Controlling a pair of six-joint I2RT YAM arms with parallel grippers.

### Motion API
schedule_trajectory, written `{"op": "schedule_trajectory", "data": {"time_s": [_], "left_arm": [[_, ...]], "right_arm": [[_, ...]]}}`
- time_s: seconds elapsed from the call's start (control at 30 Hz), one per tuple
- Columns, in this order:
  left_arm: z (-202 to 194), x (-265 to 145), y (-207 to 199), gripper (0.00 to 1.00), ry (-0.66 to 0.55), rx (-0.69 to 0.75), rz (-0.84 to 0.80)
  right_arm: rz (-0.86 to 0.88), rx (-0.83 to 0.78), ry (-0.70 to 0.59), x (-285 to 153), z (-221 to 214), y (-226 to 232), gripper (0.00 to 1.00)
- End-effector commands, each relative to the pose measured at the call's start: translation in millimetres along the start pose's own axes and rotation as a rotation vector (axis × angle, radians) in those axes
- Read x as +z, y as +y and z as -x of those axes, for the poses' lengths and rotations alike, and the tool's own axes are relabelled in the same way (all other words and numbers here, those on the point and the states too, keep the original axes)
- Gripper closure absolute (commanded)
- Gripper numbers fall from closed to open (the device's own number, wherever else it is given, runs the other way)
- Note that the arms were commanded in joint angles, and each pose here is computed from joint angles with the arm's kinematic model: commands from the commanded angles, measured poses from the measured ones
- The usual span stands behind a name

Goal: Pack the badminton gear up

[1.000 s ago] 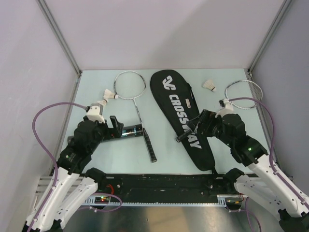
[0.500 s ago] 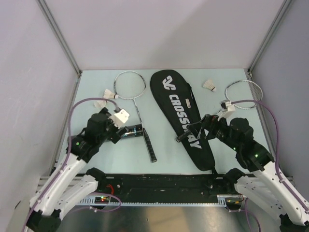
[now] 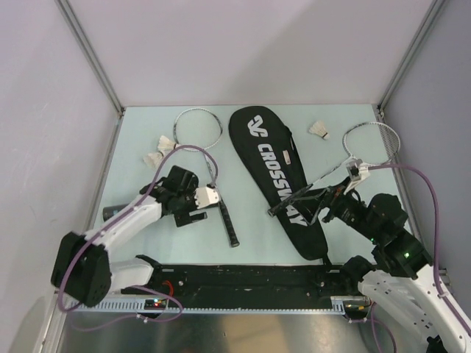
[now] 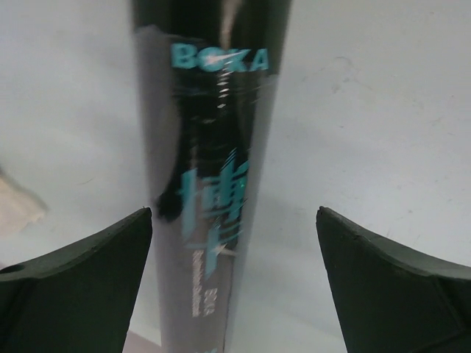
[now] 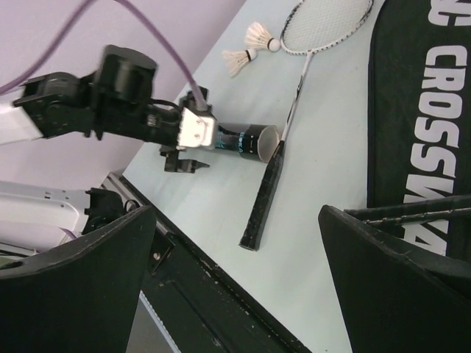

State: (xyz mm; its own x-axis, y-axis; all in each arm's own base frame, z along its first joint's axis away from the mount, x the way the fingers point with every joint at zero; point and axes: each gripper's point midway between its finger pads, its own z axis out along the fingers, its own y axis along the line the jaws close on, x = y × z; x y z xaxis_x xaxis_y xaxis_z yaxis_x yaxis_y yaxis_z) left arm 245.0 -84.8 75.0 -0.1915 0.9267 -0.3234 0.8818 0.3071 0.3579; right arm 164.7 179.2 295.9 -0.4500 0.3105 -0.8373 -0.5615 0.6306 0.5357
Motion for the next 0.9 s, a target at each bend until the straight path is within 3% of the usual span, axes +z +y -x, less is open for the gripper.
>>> {"op": "schedule_trajectory", "data": {"time_s": [0.0, 0.33, 0.63, 0.87], "left_arm": [[16.1, 15.0, 6.7, 0.05, -0.033, 0.074, -0.061], [15.9, 39.1, 2.2, 0.13, -0.025, 0.064, -0.098], [11.0, 40.9, -2.0, 0.05, -0.017, 0.072, -0.100], [9.3, 49.8, -6.5, 0.20, 0.009, 0.012, -0.128]], "right_arm": [[0.006, -0.021, -0.033, -11.8, 4.6, 2.2, 0.01], [-0.021, -0.018, -0.041, -16.6, 4.1, -2.5, 0.01], [-0.019, -0.012, -0.041, -18.7, 3.5, -1.9, 0.01], [-0.012, -0.005, -0.035, -19.9, 1.8, -0.4, 0.01]]}}
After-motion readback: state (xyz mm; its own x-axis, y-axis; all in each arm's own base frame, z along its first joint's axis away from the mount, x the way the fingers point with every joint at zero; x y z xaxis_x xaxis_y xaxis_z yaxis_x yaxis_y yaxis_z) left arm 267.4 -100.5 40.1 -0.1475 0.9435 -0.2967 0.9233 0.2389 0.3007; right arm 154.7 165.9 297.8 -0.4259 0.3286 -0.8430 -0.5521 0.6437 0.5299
